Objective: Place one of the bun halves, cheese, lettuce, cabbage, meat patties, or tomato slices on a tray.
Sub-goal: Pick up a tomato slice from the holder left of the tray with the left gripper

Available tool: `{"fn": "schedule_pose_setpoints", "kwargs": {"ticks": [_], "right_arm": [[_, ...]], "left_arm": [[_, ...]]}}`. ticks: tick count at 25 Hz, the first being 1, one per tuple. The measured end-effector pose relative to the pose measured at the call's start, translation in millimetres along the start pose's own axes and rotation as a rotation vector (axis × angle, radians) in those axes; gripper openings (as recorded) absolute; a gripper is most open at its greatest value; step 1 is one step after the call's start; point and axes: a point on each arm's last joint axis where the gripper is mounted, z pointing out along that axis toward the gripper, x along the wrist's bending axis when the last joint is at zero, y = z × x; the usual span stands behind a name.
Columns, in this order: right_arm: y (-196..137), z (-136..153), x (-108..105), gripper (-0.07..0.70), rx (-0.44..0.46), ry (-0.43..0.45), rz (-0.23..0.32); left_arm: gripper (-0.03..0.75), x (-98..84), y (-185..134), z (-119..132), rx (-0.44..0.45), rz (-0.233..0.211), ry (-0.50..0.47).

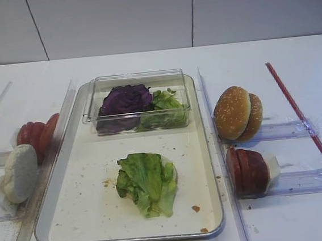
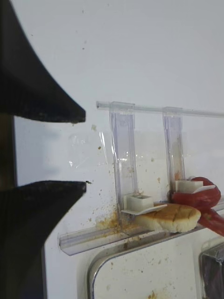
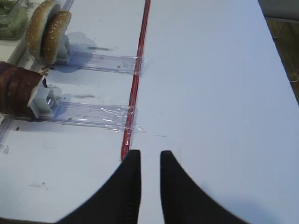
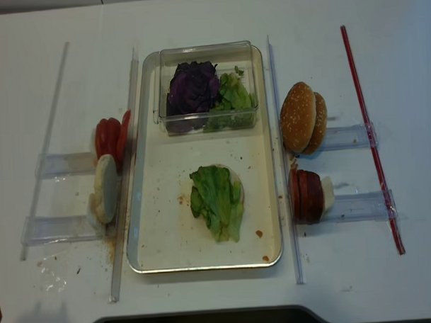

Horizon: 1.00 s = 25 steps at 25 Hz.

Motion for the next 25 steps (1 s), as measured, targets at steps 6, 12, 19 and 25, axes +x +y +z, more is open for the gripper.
{"fn": "schedule_pose_setpoints", "kwargs": {"ticks": [6,12,19,25], "right_arm": [[0.0,0.0,0.0,0.141,0.000,0.000,-0.002],[0.0,0.0,0.0,0.141,0.000,0.000,-0.004],[0.0,0.0,0.0,0.141,0.000,0.000,-0.004],[0.0,0.0,0.0,0.141,0.000,0.000,-0.004]], "left_arm": [[0.351,-0.2,1.4,1.6,0.031,0.002,0.002],[0.406,-2.2,14.7,13.6,0.165,0.015,0.009],[0.412,-5.5,59.9,23.9,0.286,-0.013,0.021],[0.412,-10.8,114.2,47.8,0.399,-0.004,0.031]]}}
